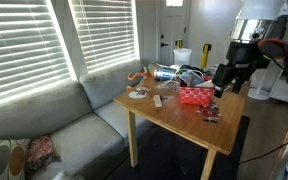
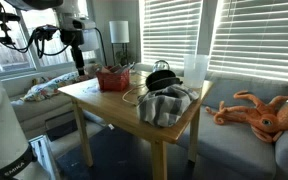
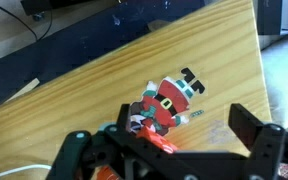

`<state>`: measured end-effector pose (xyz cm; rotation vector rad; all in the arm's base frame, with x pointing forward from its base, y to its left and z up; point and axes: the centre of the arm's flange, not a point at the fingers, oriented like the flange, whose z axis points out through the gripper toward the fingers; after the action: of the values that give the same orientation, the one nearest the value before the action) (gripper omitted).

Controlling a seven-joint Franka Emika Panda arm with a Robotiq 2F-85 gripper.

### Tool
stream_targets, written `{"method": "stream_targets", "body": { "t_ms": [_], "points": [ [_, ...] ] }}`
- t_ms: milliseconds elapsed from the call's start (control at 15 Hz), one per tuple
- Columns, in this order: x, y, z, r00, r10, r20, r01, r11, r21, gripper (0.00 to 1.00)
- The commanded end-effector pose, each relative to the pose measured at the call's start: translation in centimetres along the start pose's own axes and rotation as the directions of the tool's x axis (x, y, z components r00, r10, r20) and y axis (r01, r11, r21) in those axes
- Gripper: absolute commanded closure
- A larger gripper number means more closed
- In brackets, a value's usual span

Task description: Put the plank toy in the red box

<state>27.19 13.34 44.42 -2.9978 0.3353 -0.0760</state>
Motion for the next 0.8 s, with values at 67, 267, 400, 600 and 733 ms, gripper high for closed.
{"method": "stream_targets", "body": {
  "t_ms": [67,267,400,600,733],
  "points": [
    [0.0,0.2,0.5,1.0,0.003,0.011,-0.003,1.0,-0.006,0.0],
    [0.0,0.2,0.7,1.0,0.004,0.016,-0.004,1.0,-0.008,0.0],
    [0.0,0.2,0.7,1.0,0.004,0.016,-0.004,1.0,-0.008,0.0],
    [0.0,0.2,0.7,1.0,0.004,0.016,-0.004,1.0,-0.008,0.0],
    [1.4,-2.8,0.3,1.0,0.023,0.008,-0.023,1.0,0.008,0.0]
  ]
}}
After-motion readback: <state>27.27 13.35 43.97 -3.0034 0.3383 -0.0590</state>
